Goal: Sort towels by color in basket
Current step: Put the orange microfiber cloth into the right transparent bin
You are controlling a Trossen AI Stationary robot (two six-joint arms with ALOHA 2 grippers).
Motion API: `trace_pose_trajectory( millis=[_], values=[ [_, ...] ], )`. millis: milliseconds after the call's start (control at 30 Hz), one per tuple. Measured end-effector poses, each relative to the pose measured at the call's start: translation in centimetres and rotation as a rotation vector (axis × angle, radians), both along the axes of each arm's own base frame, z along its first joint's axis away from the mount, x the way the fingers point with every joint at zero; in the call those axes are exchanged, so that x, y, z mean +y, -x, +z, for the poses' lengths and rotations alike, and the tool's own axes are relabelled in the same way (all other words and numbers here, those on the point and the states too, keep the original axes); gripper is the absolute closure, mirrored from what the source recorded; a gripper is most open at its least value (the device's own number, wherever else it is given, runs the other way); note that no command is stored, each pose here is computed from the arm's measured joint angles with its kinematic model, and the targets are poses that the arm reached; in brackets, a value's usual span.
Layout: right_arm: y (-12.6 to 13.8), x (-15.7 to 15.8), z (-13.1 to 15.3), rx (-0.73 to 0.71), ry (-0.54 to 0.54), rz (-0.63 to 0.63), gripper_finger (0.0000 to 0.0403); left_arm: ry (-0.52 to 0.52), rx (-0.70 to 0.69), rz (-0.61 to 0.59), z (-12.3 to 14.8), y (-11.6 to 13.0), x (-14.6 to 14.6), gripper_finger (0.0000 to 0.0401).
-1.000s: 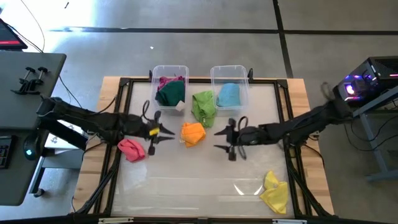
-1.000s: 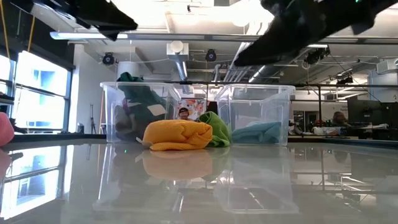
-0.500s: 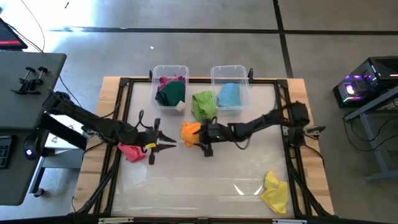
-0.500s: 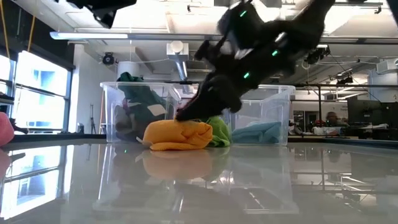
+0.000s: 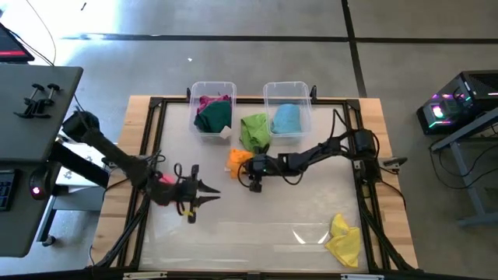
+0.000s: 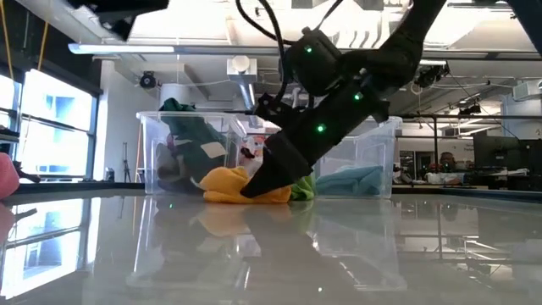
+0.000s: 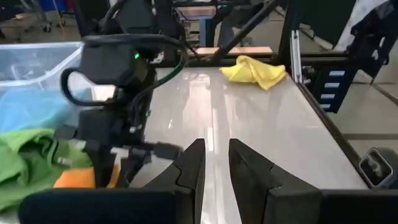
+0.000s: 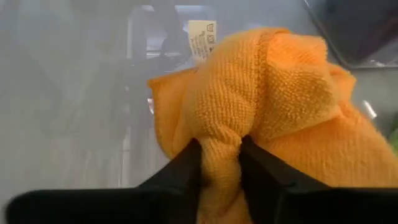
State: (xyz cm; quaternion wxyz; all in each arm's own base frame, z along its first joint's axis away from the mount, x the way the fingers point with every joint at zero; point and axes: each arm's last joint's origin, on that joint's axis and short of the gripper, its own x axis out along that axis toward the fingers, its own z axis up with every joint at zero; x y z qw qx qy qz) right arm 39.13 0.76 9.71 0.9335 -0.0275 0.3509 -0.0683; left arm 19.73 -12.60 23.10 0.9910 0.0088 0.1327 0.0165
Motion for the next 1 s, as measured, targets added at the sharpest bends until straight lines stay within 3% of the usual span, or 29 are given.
trace_pose_trajectory(
  millis=[133,267,400,500,633,767,900,1000],
  values=[
    [0.5,2.0,1.1,0.019,0.011,0.037,0.0384,0.008,-0.018,0.016,-0.4,0.9,-1.9,0.0343],
    [2.0,3.8,3.6,0.062,0.055,0.009,0.0385,0.01,-0.036,0.038,-0.8,2.1,-3.4,0.0343],
    [4.4,5.5,9.0,0.017,0.142,-0.014,0.0395,0.031,-0.062,0.038,-0.6,3.3,-4.5,0.0343],
    [7.4,5.5,14.5,-0.082,0.227,-0.101,0.0393,0.029,-0.087,0.062,-0.5,3.9,-4.9,0.0343],
    [11.9,1.7,21.9,-0.231,0.407,-0.396,0.0397,-0.036,-0.112,0.121,-0.4,4.2,-4.9,0.0343],
    [15.6,-4.4,26.9,-0.354,0.416,-0.526,0.0397,-0.182,-0.14,0.259,-0.1,4.3,-4.5,0.0343],
    [16.9,-10.1,26.8,-0.354,0.312,-0.507,0.0398,-0.359,-0.137,0.434,0.1,4.2,-3.8,0.0343],
    [16.5,-13.2,24.3,-0.242,0.183,-0.496,0.0397,-0.397,-0.141,0.566,0.6,3.9,-3.2,0.0343]
  ],
)
